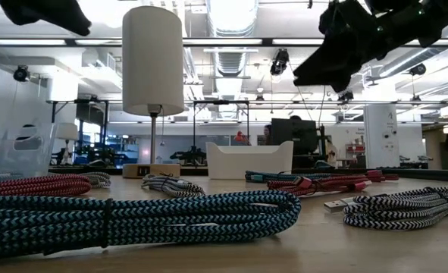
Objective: Pick & Place USB Port
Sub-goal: Put the top blue black charger cable into the transparent bin
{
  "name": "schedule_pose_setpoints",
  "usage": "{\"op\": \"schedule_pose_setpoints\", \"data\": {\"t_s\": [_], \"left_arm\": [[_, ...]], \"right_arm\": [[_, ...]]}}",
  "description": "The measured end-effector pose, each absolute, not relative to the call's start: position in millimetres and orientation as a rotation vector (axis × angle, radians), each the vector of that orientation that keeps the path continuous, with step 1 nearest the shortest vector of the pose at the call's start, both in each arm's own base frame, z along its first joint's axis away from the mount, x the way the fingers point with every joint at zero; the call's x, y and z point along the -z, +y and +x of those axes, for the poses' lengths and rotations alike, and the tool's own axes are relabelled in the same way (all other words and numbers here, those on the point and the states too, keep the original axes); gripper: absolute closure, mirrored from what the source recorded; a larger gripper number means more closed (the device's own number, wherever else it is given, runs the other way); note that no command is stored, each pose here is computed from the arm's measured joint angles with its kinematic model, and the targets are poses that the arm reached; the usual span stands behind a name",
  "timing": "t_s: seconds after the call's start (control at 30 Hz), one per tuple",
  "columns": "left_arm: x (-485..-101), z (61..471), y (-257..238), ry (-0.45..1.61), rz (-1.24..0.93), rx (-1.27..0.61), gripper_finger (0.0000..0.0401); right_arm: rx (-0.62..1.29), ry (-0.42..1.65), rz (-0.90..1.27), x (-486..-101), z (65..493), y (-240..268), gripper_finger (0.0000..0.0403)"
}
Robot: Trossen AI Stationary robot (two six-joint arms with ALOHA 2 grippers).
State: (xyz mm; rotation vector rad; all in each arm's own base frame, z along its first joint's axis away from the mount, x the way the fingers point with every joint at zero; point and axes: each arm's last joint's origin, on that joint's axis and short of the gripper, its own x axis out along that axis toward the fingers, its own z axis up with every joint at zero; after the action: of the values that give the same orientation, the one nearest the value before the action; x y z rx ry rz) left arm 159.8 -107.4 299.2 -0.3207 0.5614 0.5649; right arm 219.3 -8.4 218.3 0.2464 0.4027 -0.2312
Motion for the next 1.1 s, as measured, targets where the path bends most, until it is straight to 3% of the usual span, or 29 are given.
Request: {"op": "schedule_pose_setpoints", "data": {"t_s": [0.33,1.1], "left_arm": [[-304.3,178.9,-90.3,0.51,-0.229,-0.62,0.0316],[-304.4,184.5,-79.8,0.534,-0.16,-0.647,0.0316]], "right_arm": [[0.302,0.604,0.355,-172.9,242.6,-8.9,0.0236],[0.491,0.864,0.256,-115.5,296.2,-14.2,0.0236]]}}
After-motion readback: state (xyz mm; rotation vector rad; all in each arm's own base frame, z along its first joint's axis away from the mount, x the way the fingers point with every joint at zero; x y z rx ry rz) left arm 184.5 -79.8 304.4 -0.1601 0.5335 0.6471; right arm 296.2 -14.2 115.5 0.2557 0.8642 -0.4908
